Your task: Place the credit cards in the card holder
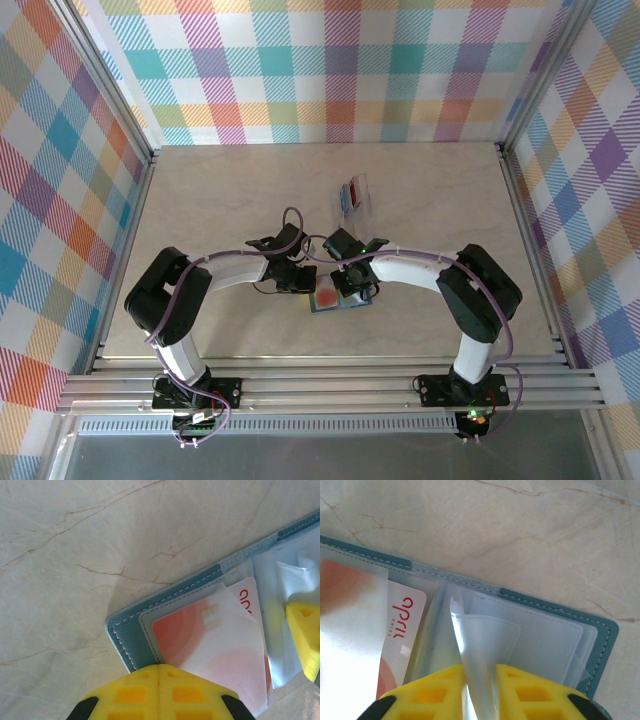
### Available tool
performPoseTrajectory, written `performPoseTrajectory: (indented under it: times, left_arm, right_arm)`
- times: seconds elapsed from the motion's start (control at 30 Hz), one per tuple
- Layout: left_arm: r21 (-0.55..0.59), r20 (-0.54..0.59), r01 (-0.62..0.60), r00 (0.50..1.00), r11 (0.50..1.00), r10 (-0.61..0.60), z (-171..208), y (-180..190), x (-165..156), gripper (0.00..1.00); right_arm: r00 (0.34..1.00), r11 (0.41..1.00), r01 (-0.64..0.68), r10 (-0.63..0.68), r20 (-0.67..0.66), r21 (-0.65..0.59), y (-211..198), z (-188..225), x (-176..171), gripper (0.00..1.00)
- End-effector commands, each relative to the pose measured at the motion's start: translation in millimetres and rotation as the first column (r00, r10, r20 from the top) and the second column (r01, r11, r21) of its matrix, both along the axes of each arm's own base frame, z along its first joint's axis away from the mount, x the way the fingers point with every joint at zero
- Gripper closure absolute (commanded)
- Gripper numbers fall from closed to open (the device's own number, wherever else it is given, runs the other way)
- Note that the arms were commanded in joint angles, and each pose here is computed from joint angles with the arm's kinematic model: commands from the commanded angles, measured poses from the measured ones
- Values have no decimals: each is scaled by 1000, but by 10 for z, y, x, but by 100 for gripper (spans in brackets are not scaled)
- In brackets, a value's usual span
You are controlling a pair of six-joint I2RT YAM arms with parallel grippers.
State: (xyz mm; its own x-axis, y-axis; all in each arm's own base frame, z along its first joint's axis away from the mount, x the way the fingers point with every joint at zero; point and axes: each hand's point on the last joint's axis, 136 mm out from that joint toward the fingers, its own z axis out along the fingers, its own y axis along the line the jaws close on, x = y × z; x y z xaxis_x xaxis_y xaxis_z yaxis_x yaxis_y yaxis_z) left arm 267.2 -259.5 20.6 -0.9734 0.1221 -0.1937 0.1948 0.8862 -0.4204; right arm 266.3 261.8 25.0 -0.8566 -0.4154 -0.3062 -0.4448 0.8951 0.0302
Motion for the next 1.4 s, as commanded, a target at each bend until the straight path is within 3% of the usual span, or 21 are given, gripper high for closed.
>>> performPoseTrajectory:
  times: [0.0,0.17,0.33,0.63,1.37]
  left_arm:
    - [26,-22,3,1000,1000,-3,-158,45,-46,95]
    - [29,-29,5,1000,1000,-4,-184,35,-56,95]
    - [32,-36,5,999,999,-3,-209,26,-62,95]
    - [33,-49,7,999,999,-5,-242,15,-81,95]
    - [30,-54,5,999,1000,-4,-247,1,-77,95]
  right_arm:
    - [1000,1000,6,-6,-26,-6,-60,4,-81,82]
    - [1000,1000,8,-8,8,-5,-24,154,-23,87]
    - [999,1000,-19,19,40,10,79,324,-35,82]
    - [998,1000,-12,13,67,-19,93,411,11,84]
    - [981,946,-71,123,-148,316,589,506,-486,52]
